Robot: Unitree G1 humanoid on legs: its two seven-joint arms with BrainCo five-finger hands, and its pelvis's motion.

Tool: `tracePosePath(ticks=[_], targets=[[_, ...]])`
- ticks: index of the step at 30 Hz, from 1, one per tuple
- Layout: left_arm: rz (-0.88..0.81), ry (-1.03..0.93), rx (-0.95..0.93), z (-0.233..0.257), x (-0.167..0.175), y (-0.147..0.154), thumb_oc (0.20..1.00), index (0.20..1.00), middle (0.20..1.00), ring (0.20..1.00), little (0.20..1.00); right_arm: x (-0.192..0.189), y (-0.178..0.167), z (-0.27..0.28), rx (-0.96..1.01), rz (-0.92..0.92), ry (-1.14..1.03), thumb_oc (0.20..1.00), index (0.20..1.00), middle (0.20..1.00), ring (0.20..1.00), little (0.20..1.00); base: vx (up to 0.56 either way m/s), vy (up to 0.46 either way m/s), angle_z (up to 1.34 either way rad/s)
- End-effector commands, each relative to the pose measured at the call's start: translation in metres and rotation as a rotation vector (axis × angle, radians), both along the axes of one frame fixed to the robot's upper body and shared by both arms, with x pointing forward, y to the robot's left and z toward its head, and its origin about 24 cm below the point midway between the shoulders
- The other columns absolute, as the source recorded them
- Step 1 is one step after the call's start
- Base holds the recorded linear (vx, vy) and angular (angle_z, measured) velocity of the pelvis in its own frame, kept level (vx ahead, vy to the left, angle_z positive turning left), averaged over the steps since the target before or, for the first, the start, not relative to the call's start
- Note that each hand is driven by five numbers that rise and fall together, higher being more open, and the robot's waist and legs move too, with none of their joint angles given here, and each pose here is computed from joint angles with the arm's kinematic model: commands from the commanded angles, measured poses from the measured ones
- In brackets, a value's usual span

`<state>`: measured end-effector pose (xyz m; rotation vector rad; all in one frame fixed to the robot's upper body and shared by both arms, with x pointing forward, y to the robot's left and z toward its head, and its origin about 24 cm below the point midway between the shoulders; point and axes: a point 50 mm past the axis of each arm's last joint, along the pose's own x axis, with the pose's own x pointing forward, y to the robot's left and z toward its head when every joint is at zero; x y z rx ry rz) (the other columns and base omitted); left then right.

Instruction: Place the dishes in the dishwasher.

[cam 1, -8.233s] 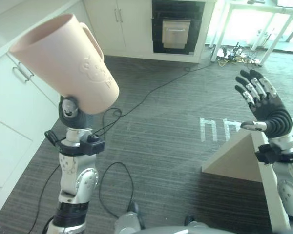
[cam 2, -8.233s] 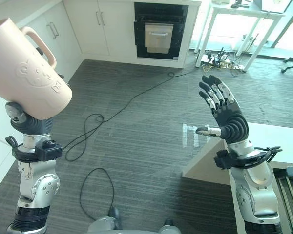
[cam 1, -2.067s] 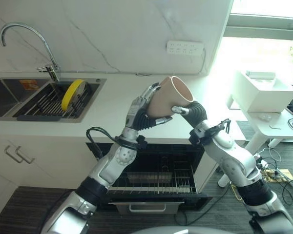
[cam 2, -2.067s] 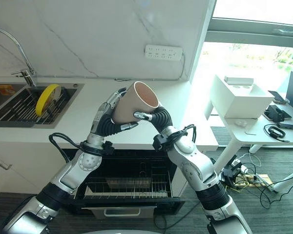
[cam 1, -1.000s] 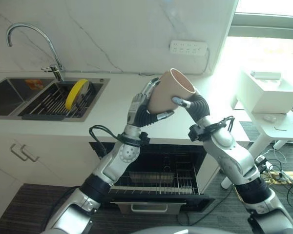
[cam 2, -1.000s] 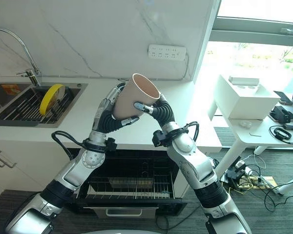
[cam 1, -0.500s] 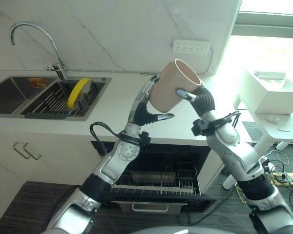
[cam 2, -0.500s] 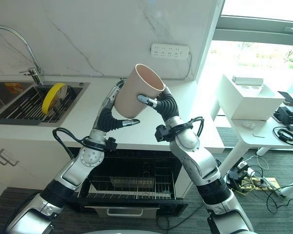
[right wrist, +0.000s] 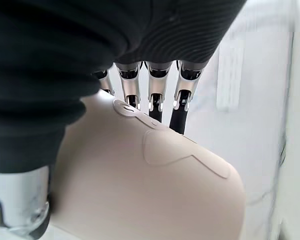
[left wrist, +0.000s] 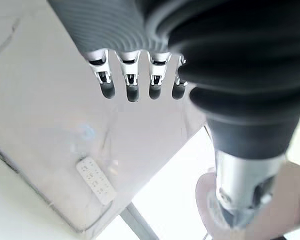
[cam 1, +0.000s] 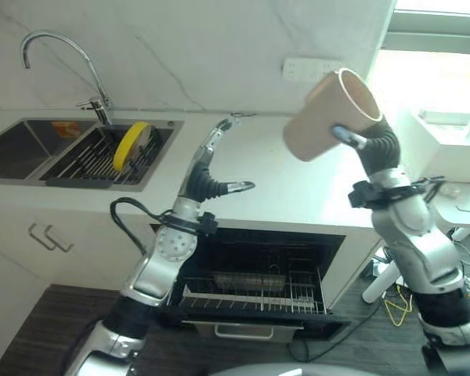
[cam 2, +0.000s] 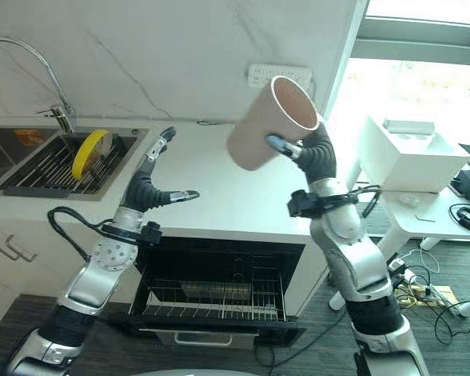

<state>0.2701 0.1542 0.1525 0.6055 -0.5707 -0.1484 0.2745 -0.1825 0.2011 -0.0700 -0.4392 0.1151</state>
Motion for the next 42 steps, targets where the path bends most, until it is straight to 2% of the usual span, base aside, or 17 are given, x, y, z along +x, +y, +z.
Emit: tracePosePath(ticks=[1, 4, 8, 12, 29, 42], targets=[[-0.118, -0.100, -0.009, 0.038, -0.001, -0.004, 1.000, 1.000, 1.000, 1.000, 1.000, -0.022, -0.002, 0.051, 0.005, 0.012, -0.311, 0.200, 0.200, 0.200, 0.200, 0.200, 0.06, 0.070, 0.03], [-0.091, -0.084, -0.013, 0.046, -0.006, 0.011, 1.000, 1.000, 1.000, 1.000, 1.000, -0.032, -0.008, 0.058, -0.005, 0.046, -0.408, 0.200, 0.200, 0.200, 0.200, 0.200, -0.21, -0.086, -0.13], [-0.103, -0.195, 0.059, 0.086, 0.002, 0.013, 1.000, 1.000, 1.000, 1.000, 1.000, -0.030, -0.005, 0.095, -0.107, 0.027, -0.566, 0.200, 0.200, 0.200, 0.200, 0.200, -0.44, -0.194, -0.81], [-0.052, -0.235, 0.056, 0.096, 0.007, 0.020, 1.000, 1.000, 1.000, 1.000, 1.000, -0.035, -0.009, 0.117, -0.176, 0.004, -0.646, 0.200, 0.200, 0.200, 0.200, 0.200, -0.22, -0.016, 0.19], [-0.128, -0.351, 0.106, 0.083, -0.028, 0.005, 1.000, 1.000, 1.000, 1.000, 1.000, -0.055, 0.000, 0.093, -0.144, -0.001, -0.673, 0.200, 0.200, 0.200, 0.200, 0.200, -0.03, 0.030, 0.00], [-0.106, -0.348, 0.296, 0.053, -0.043, 0.009, 1.000, 1.000, 1.000, 1.000, 1.000, -0.064, -0.011, 0.072, -0.173, -0.032, -0.628, 0.200, 0.200, 0.200, 0.200, 0.200, -0.01, -0.003, 0.00]])
